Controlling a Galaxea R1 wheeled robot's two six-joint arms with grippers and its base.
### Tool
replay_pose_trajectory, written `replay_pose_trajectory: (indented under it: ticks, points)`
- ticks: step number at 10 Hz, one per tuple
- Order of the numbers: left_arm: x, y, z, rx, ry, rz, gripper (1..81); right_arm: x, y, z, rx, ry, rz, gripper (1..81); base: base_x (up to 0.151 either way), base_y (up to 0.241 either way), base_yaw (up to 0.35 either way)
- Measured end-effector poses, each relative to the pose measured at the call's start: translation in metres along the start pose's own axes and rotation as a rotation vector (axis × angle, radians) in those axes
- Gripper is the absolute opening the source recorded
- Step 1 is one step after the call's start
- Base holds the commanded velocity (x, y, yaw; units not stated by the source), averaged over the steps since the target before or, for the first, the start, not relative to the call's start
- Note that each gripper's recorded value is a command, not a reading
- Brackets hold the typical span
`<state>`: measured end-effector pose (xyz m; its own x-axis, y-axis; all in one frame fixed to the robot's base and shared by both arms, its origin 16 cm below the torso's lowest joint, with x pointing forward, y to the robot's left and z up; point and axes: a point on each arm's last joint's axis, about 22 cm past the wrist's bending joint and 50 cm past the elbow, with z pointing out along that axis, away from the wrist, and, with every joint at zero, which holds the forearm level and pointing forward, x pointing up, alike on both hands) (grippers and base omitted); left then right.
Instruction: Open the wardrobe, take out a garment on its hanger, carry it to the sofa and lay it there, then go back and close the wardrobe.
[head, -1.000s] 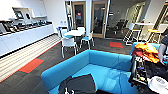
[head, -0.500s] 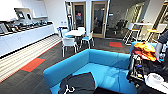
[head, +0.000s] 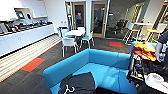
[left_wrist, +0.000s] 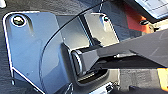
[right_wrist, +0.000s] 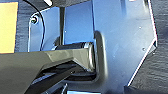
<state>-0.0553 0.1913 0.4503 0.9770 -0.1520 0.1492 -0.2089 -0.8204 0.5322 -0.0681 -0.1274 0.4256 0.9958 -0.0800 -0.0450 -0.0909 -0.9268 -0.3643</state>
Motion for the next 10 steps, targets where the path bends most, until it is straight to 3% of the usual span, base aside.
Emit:
replay_pose_trajectory:
  ticks: [6, 10]
  points:
    - [-0.0007, -0.0001, -0.0002, 0.000, -0.001, 0.000, 81.1, 0.0001, 0.0000, 0.0000, 0.000, 0.000, 0.000, 81.1, 0.000, 0.000, 0.000]
    - [-0.0007, 0.0001, -0.0001, 0.000, -0.001, 0.000, 81.1, 0.0001, 0.0000, 0.0000, 0.000, 0.000, 0.000, 81.1, 0.000, 0.000, 0.131]
